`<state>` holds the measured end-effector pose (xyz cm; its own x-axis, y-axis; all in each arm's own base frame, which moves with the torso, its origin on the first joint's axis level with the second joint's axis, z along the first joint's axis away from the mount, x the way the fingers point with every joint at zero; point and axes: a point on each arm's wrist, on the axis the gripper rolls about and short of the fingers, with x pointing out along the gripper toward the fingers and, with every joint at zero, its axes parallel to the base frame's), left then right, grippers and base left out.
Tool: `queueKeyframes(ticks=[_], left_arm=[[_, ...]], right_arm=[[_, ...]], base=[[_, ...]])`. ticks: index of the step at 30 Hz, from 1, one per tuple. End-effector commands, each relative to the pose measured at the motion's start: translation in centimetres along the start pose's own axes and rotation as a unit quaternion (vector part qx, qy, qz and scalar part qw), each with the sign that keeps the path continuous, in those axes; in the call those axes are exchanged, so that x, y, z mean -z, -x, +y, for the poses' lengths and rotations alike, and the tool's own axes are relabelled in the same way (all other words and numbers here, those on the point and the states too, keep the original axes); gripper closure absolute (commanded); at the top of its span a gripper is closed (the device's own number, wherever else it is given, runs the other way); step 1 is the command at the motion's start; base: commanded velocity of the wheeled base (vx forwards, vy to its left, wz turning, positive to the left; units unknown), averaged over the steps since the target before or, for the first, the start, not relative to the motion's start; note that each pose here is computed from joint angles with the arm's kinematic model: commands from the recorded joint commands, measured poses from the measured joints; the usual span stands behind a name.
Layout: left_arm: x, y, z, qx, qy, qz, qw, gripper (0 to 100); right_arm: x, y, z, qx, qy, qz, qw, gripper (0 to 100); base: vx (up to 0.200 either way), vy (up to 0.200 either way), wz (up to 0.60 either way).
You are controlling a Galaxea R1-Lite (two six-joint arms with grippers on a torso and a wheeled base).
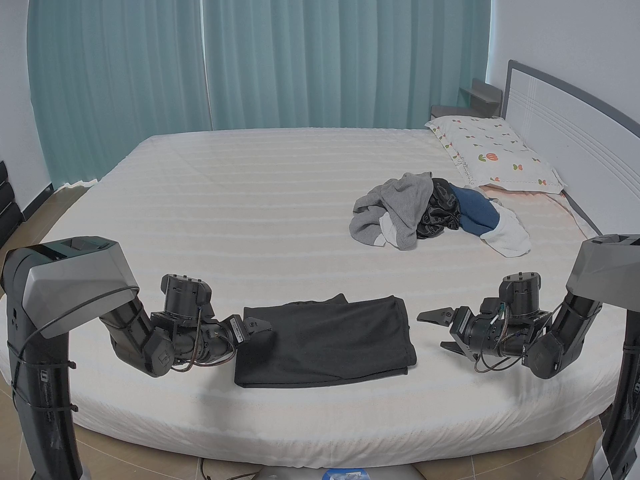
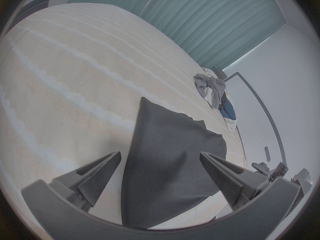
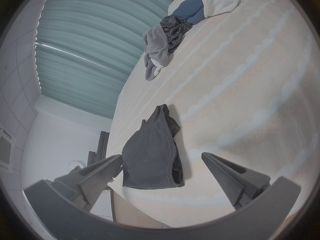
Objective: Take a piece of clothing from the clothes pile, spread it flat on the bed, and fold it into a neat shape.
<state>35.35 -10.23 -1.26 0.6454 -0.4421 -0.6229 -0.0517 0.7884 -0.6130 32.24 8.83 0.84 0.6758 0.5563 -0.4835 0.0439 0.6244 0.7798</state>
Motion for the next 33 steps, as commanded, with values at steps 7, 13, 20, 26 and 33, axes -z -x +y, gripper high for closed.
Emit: queueKeyframes(ticks=[7,13,20,26,33], left_arm=[[0.09,-0.81,0.3,-0.003,0.005,0.003,1.0,100],[0.19,-0.55,0.3,-0.004,0.006,0.003,1.0,100],[-0.12,-0.05,1.01,-0.011,0.018,-0.002,0.9998,100],[-0.23,0.14,1.0,-0.011,0.027,-0.004,0.9996,100],[-0.27,0.12,0.97,-0.01,0.032,-0.004,0.9994,100]], right_arm=[[0.06,-0.11,-0.12,0.001,0.0,0.002,1.0,0],[-0.06,-0.03,-0.22,-0.002,-0.003,0.004,1.0,0],[-0.15,0.03,-0.24,-0.002,-0.003,0.003,1.0,0],[-0.15,0.03,-0.24,-0.002,-0.003,0.003,1.0,0],[-0.14,0.03,-0.25,-0.002,-0.003,0.004,1.0,0]], base=[[0.0,0.0,0.0],[0.0,0.0,0.0],[0.0,0.0,0.0],[0.0,0.0,0.0],[0.0,0.0,0.0]])
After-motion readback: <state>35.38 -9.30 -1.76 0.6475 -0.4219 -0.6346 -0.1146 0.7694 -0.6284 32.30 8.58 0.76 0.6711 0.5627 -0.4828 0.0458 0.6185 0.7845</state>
